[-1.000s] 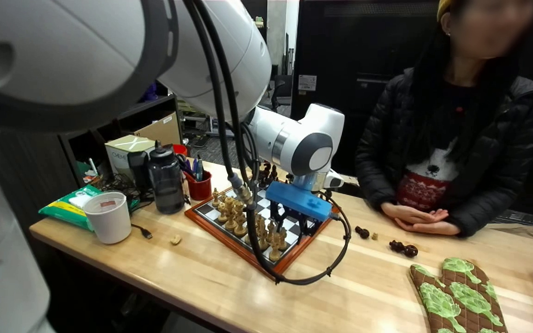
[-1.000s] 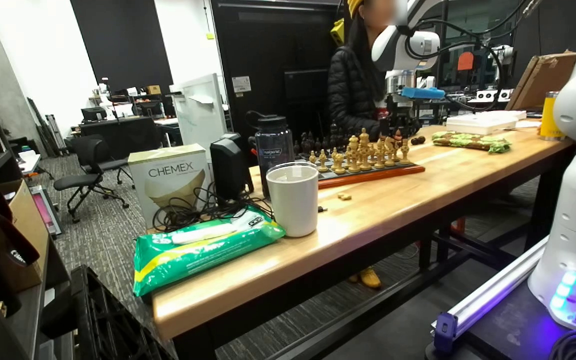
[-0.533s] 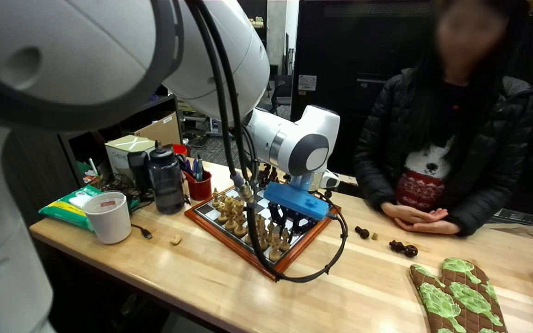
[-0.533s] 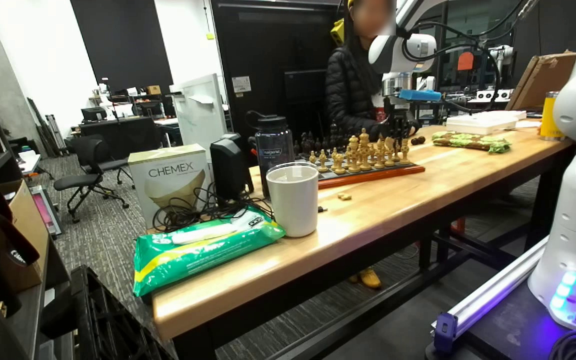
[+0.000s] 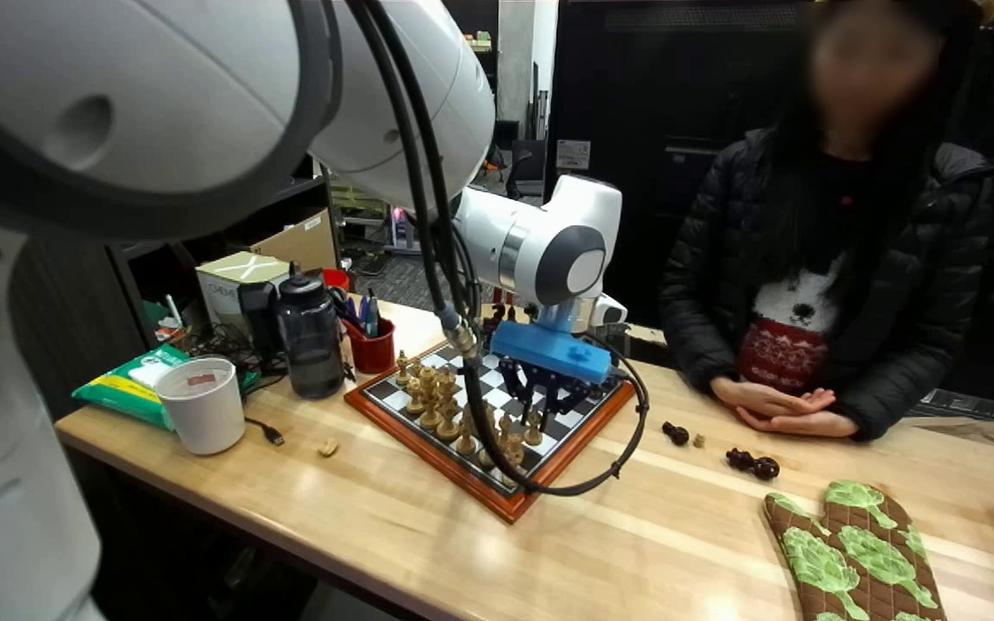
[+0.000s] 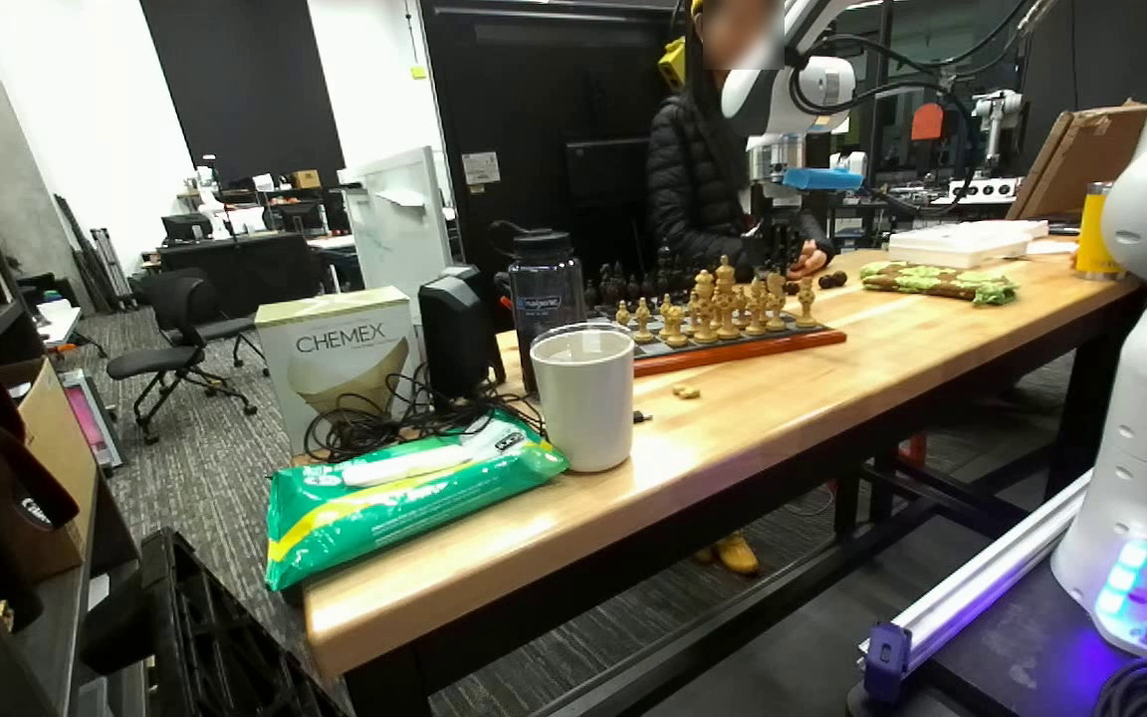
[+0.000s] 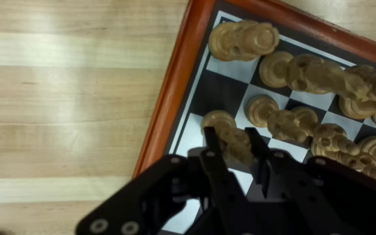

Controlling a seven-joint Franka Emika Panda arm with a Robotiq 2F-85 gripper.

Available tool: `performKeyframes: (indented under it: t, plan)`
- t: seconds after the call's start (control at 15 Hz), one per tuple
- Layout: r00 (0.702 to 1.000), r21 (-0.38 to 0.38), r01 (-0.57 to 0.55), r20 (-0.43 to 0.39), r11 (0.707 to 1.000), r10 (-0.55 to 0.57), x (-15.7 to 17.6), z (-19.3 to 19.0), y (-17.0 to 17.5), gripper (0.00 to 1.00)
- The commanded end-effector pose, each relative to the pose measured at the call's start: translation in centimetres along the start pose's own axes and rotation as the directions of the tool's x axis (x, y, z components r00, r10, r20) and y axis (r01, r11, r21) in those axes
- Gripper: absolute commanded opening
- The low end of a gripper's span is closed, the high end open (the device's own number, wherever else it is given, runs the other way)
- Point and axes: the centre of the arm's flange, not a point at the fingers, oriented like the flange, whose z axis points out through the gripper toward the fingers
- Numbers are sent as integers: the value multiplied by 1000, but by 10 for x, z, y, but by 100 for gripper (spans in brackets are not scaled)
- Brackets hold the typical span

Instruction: Move one yellow chess piece backwards

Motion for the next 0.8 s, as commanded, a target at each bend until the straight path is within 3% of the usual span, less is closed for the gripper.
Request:
performKeyframes:
  t: [0.0, 0.73]
  plan:
    - [1000, -37, 30, 9, 999, -29, 8, -19, -2, 6]
    - [995, -56, 102, 2, 993, -102, 44, -22, 9, 6]
